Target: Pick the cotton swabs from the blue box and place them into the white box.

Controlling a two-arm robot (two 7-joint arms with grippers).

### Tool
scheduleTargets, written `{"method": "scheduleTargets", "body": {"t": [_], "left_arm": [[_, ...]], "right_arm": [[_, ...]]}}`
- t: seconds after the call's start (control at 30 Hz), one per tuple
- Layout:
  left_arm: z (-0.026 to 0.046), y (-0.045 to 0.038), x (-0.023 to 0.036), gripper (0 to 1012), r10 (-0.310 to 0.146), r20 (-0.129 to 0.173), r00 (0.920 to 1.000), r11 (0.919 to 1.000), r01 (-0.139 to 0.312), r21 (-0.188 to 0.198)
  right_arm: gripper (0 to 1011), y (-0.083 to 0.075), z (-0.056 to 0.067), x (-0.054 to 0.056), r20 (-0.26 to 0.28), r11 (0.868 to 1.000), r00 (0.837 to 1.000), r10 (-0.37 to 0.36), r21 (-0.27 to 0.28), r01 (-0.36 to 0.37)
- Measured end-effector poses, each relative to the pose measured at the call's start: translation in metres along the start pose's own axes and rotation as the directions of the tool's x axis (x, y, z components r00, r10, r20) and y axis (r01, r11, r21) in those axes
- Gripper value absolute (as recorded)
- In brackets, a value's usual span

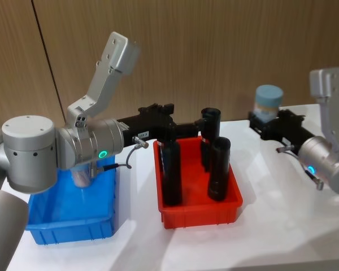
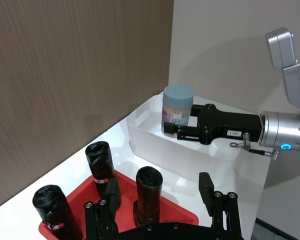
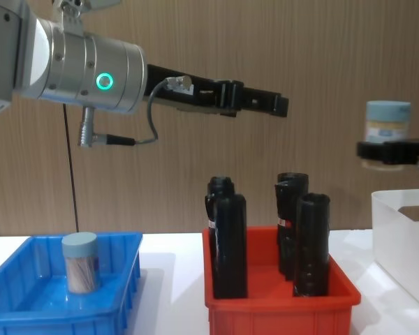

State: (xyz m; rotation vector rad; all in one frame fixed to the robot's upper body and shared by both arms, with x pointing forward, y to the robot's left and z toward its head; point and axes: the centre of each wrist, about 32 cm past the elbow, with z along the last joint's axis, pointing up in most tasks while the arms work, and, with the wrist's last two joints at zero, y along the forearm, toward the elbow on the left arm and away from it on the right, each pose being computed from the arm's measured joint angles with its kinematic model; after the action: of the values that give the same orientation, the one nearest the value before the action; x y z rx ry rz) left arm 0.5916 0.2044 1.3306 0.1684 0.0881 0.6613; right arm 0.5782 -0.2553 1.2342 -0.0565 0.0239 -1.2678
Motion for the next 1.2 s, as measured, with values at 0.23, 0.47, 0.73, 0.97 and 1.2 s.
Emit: {"method": "scheduleTargets", "body": {"t": [0.23, 0.47, 0.73, 0.97, 1.2], "left_arm": [[0.0000, 0.0000, 0.0000, 1004, 0.000, 0.000, 1.0000, 1.0000, 0.000, 0.000], [0.0000, 0.0000, 0.0000, 1004, 0.000, 0.000, 1.0000, 1.0000, 0.000, 0.000], [0.0000, 0.0000, 0.0000, 1004, 0.000, 0.000, 1.0000, 1.0000, 0.000, 0.000], [0.0000, 0.0000, 0.0000, 1004, 0.000, 0.000, 1.0000, 1.0000, 0.000, 0.000], [0.0000, 0.0000, 0.0000, 1004, 0.000, 0.000, 1.0000, 1.0000, 0.000, 0.000]], "right_arm": [[623, -0.002, -0.001, 0.015, 0.004, 0.997, 0.997, -0.078, -0.005, 0.078], [623, -0.004, -0.006, 0.029, 0.001, 0.989, 0.990, -0.142, -0.030, 0.142], [623, -0.006, -0.013, 0.041, -0.007, 0.978, 0.981, -0.192, -0.082, 0.191], [623, -0.006, -0.020, 0.049, -0.016, 0.966, 0.974, -0.224, -0.139, 0.220], [623, -0.005, -0.027, 0.055, -0.027, 0.955, 0.969, -0.245, -0.179, 0.236]]}}
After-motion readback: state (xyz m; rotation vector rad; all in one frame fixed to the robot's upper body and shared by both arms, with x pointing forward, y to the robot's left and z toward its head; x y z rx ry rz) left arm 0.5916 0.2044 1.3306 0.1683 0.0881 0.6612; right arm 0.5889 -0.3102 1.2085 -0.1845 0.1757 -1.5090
